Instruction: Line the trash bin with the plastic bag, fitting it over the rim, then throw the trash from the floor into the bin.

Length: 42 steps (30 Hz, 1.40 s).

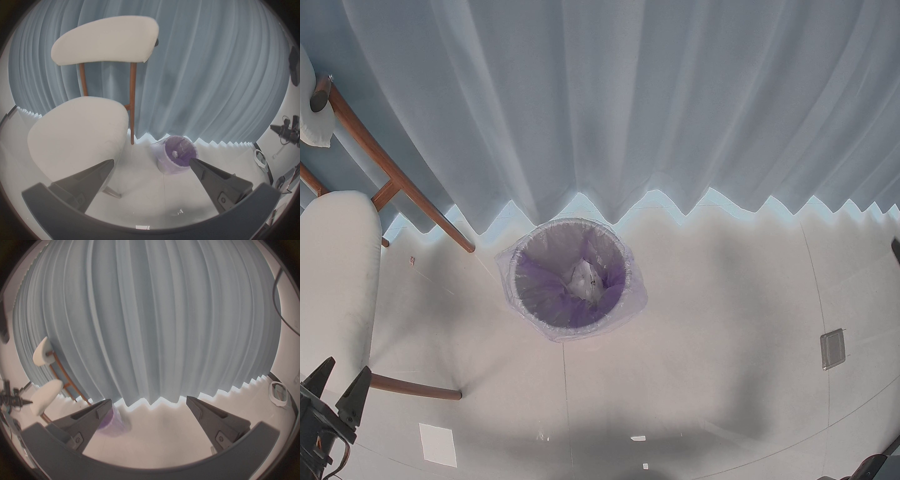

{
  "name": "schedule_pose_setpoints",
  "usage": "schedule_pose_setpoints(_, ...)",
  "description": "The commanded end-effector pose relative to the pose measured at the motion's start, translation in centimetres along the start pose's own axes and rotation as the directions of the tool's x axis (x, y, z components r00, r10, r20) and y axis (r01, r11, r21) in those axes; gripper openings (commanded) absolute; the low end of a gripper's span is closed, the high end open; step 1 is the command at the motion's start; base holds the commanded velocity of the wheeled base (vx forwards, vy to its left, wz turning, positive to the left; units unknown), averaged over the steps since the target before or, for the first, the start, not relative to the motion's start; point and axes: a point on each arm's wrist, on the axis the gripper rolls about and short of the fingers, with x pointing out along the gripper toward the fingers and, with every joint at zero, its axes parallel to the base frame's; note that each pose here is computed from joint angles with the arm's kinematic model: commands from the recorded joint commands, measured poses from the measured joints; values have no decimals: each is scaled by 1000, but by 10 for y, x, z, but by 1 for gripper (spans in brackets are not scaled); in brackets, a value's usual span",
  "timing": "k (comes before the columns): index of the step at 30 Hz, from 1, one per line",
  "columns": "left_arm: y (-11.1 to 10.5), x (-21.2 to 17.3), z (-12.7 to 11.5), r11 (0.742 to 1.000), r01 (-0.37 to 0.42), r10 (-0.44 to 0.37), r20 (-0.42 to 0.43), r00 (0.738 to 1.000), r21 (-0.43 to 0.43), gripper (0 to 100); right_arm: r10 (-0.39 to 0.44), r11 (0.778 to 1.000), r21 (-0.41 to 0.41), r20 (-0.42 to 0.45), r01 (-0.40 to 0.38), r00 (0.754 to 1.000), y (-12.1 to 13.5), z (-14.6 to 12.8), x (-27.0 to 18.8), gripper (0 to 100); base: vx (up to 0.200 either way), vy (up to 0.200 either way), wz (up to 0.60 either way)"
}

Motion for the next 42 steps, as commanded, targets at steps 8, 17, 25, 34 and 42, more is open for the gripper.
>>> schedule_pose_setpoints(8, -1, -51, -22, 993, 98, -106, 116, 988, 65, 100, 42, 994, -96, -85, -50, 995, -17, -109, -85, 100, 0, 0, 0)
schedule_pose_setpoints(17, 6, -48, -65, 974, 121, -131, 39, 991, 193, 100, 39, 999, -26, -192, -45, 981, -20, -150, -96, 100, 0, 0, 0)
schedule_pose_setpoints(25, 6, -48, -66, 971, 134, -144, 34, 989, 198, 100, 53, 998, -19, -184, -58, 982, -19, -150, -95, 100, 0, 0, 0)
schedule_pose_setpoints(34, 5, -48, -66, 961, 158, -168, 26, 985, 228, 100, 161, 985, -12, -239, -169, 957, -17, -155, -97, 100, 0, 0, 0)
schedule_pose_setpoints(42, 7, -48, -66, 973, 70, -82, 44, 996, 222, 100, -6, 999, -36, -127, 1, 992, -14, -156, -105, 100, 0, 0, 0)
